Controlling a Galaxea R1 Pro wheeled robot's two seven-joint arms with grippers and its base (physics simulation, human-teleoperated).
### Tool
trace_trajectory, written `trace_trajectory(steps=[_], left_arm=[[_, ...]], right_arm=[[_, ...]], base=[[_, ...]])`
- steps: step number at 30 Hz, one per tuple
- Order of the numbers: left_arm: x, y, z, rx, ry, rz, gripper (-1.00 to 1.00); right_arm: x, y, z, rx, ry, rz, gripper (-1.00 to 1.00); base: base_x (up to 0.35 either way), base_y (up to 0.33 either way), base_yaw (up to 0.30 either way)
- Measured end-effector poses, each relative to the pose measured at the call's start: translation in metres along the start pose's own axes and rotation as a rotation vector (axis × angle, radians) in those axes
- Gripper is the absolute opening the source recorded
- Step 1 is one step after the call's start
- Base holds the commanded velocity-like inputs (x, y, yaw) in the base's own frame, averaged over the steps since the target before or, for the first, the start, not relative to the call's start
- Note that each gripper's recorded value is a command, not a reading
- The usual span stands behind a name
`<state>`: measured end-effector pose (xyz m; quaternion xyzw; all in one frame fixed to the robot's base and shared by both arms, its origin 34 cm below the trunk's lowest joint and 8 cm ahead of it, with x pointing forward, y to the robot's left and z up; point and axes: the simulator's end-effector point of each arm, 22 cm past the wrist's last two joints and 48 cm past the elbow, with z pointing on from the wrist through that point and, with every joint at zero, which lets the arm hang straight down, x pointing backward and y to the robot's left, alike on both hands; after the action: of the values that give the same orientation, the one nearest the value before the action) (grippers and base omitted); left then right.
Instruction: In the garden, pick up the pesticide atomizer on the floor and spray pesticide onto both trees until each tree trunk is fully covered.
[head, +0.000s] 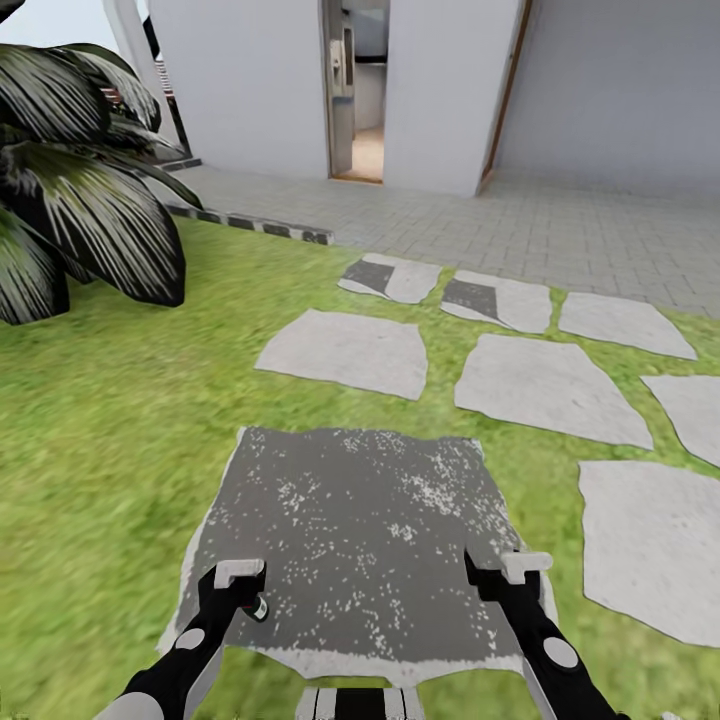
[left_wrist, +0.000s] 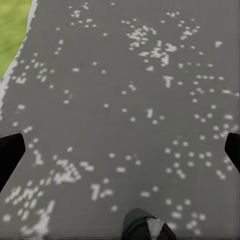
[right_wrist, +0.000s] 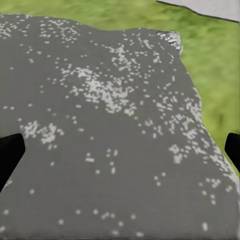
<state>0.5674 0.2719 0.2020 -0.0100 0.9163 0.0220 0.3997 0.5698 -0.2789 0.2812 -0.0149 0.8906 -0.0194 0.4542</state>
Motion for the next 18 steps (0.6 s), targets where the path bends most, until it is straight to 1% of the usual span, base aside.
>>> trace_trajectory(steps=[11, 18], left_arm=[[0.036, -0.002, 0.006, 0.005, 0.062, 0.008, 1.0], [0.039, -0.005, 0.007, 0.012, 0.067, 0.014, 1.0]], right_arm=[[0.034, 0.001, 0.006, -0.002, 0.063, -0.001, 1.0], [0.037, 0.001, 0.006, -0.002, 0.068, -0.002, 1.0]], base=[[0.0, 0.0, 0.0], [0.0, 0.0, 0.0]])
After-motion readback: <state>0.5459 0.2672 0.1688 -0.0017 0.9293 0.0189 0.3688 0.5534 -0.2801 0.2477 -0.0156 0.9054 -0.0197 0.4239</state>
